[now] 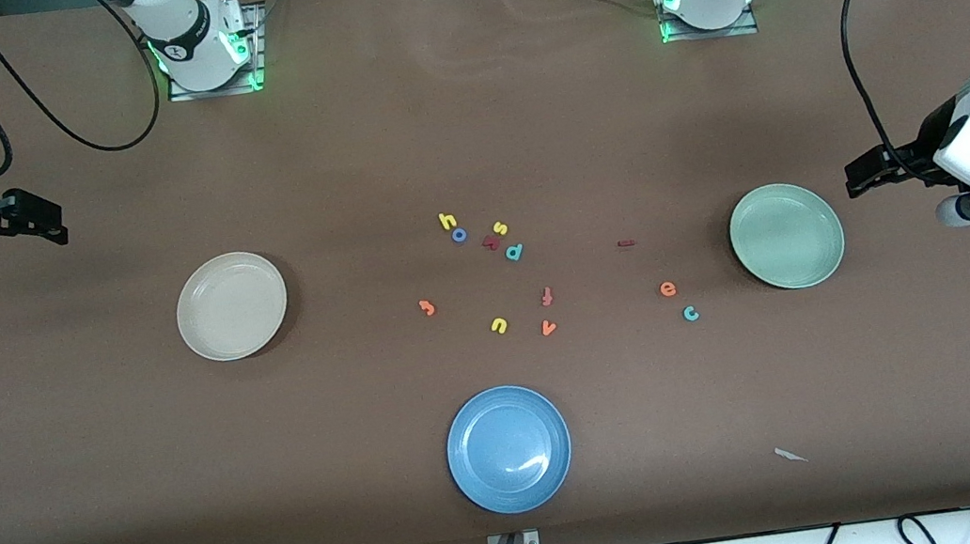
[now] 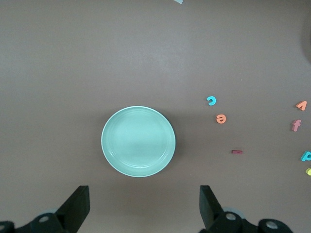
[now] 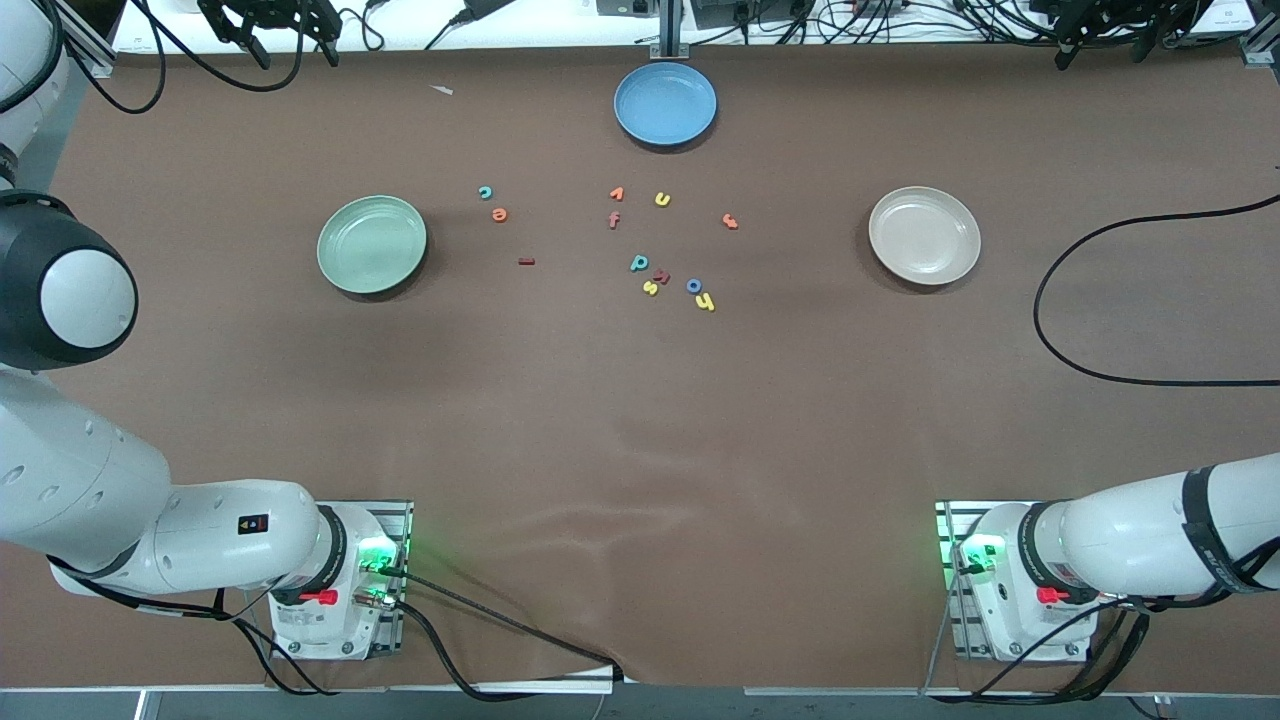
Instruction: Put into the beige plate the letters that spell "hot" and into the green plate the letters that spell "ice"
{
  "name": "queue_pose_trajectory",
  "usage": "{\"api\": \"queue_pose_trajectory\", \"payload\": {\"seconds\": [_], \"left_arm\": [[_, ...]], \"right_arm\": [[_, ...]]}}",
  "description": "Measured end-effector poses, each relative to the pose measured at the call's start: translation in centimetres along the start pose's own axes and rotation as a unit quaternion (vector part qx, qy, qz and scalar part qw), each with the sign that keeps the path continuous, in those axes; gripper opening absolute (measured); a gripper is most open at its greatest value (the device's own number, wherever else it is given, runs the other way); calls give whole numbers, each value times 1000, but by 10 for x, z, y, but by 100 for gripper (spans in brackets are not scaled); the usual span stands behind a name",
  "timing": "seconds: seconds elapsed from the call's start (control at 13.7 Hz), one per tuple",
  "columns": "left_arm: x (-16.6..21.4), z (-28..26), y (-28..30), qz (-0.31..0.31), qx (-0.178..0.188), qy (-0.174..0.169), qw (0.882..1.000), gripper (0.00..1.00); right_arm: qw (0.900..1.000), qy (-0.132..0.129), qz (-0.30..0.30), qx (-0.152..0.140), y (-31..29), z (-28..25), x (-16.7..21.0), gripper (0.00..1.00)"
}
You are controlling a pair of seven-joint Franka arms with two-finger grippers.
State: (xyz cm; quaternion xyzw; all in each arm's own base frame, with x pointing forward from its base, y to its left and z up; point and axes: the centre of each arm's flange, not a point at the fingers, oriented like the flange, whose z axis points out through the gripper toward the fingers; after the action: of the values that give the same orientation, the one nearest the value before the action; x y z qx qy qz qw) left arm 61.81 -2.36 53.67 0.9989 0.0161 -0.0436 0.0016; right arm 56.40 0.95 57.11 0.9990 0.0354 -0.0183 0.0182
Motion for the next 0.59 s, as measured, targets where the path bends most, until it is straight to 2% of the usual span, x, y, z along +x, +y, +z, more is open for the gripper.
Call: {"api": "queue_pose_trajectory", "payload": {"seconds": [0.59], "left_arm": [[0, 0, 0, 0, 0, 0, 1000, 100]], "right_arm": [[1000, -1, -2, 3, 2, 1, 0, 100]]}}
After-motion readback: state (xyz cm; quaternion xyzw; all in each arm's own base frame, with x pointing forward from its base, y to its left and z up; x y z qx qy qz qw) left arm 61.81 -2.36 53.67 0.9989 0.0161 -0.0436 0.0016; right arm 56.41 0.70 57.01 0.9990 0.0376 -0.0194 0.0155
